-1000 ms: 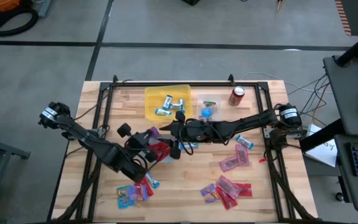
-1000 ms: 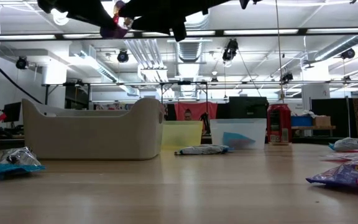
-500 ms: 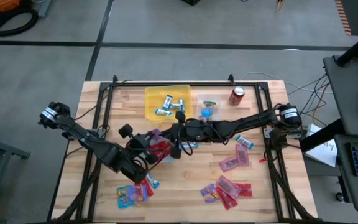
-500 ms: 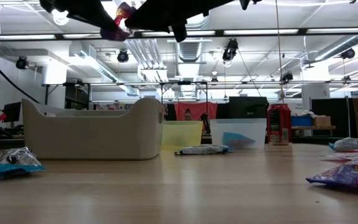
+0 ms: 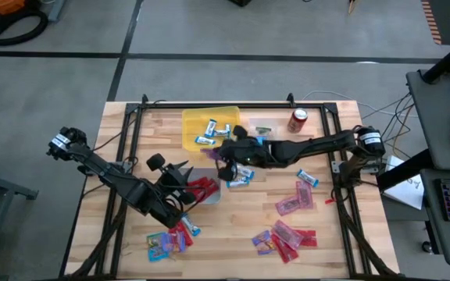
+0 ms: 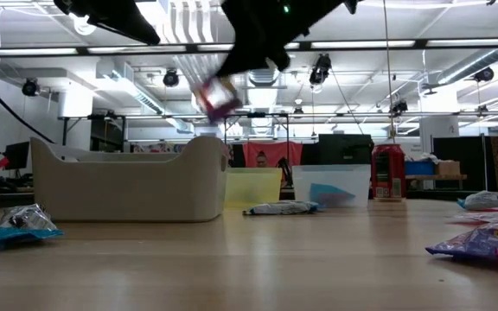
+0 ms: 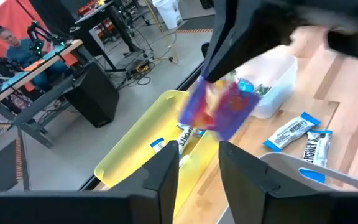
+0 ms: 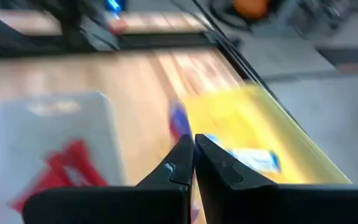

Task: Sort candy
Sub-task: Put the blue candy into the transparent bin

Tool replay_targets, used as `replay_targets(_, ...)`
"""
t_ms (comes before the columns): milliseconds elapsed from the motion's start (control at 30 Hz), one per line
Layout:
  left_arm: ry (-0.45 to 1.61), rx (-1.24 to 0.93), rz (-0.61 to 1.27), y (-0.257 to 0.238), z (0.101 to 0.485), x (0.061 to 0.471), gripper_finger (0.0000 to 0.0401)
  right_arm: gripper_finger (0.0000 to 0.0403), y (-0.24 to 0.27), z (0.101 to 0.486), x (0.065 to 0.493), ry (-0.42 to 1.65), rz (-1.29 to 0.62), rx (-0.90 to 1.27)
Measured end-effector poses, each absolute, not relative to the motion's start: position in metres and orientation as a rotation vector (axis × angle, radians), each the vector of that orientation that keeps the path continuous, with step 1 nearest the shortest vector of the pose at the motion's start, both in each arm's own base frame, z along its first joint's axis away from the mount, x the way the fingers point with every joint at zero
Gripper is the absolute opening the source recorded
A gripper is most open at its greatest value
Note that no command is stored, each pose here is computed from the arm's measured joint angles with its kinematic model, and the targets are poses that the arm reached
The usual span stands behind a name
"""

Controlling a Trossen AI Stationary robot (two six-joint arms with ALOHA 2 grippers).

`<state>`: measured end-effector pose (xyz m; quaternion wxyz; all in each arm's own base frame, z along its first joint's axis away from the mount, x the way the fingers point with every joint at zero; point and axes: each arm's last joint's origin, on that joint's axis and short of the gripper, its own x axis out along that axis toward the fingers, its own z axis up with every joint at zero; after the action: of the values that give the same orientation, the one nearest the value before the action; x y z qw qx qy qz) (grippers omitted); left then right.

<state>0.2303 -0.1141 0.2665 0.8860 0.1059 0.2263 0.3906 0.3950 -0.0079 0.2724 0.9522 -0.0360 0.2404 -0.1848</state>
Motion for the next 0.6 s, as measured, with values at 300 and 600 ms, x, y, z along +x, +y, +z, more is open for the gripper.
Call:
replay_targets(300, 0.481, 0.234, 0.814, -0.113, 0.267, 0.229, 0.0112, 0.0008, -0.055, 0.257, 0.371, 0.740, -0.613, -0.053)
replay_targets(600, 0.551, 0.213, 0.774, -0.112, 0.267, 0.225, 0.0110, 0.0009, -0.072, 0.253, 0.367, 0.804, -0.400, 0.101)
